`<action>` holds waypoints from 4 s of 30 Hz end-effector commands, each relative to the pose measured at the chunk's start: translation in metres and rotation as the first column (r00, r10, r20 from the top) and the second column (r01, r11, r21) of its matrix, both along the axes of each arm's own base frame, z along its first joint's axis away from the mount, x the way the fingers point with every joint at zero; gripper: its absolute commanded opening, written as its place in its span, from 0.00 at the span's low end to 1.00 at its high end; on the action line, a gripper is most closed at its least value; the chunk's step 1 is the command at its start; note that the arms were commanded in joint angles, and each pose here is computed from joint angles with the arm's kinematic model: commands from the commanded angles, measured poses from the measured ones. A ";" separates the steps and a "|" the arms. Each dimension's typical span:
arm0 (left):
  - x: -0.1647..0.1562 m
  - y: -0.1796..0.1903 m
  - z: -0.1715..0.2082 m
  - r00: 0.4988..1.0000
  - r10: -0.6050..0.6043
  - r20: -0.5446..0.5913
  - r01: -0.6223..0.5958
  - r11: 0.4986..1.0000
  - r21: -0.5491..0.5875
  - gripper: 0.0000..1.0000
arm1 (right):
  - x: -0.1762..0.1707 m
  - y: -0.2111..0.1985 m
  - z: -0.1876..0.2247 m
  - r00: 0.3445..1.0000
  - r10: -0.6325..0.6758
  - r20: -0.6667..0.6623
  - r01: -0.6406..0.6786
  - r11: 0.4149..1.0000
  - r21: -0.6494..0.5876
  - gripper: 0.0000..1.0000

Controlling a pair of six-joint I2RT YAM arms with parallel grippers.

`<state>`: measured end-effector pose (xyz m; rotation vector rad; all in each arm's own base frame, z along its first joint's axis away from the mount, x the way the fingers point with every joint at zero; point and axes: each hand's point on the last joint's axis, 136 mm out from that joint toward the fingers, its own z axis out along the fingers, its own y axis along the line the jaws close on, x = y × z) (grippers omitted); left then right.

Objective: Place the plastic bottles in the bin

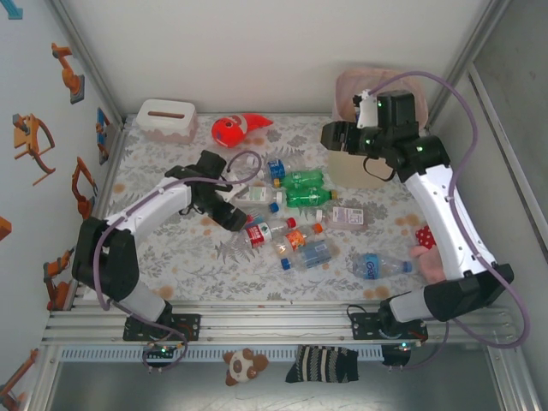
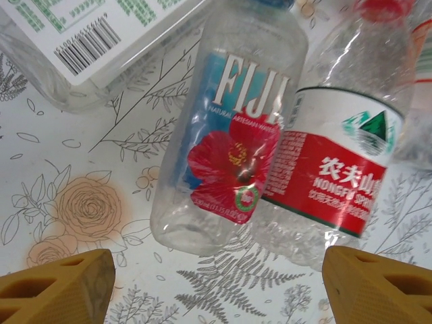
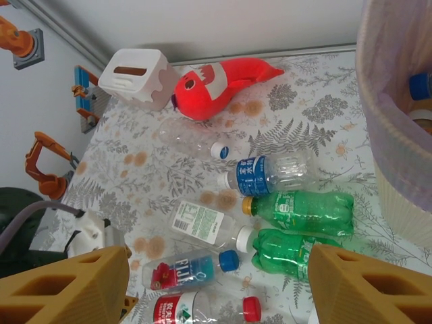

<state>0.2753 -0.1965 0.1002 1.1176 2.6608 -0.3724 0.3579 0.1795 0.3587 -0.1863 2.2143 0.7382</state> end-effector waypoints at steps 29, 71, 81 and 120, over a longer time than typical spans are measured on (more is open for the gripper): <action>0.005 -0.019 -0.040 0.983 -0.124 -0.134 0.134 0.989 0.064 0.78 | -0.004 -0.002 0.030 0.996 -0.025 0.082 0.022 0.999 0.044 0.70; -0.002 -0.040 0.045 0.993 -0.115 0.040 0.118 0.989 -0.086 0.52 | -0.018 -0.005 0.050 0.986 -0.017 0.167 0.004 0.997 0.073 0.70; -0.005 -0.077 0.164 0.964 -0.057 0.260 0.173 0.877 -0.449 0.51 | -0.041 0.010 0.086 0.927 0.105 0.360 -0.157 0.981 0.117 0.72; -0.105 -0.120 0.355 0.781 -0.247 0.574 0.611 0.108 -0.784 0.50 | -0.174 0.118 0.183 0.345 0.594 0.727 -0.876 0.482 0.022 0.81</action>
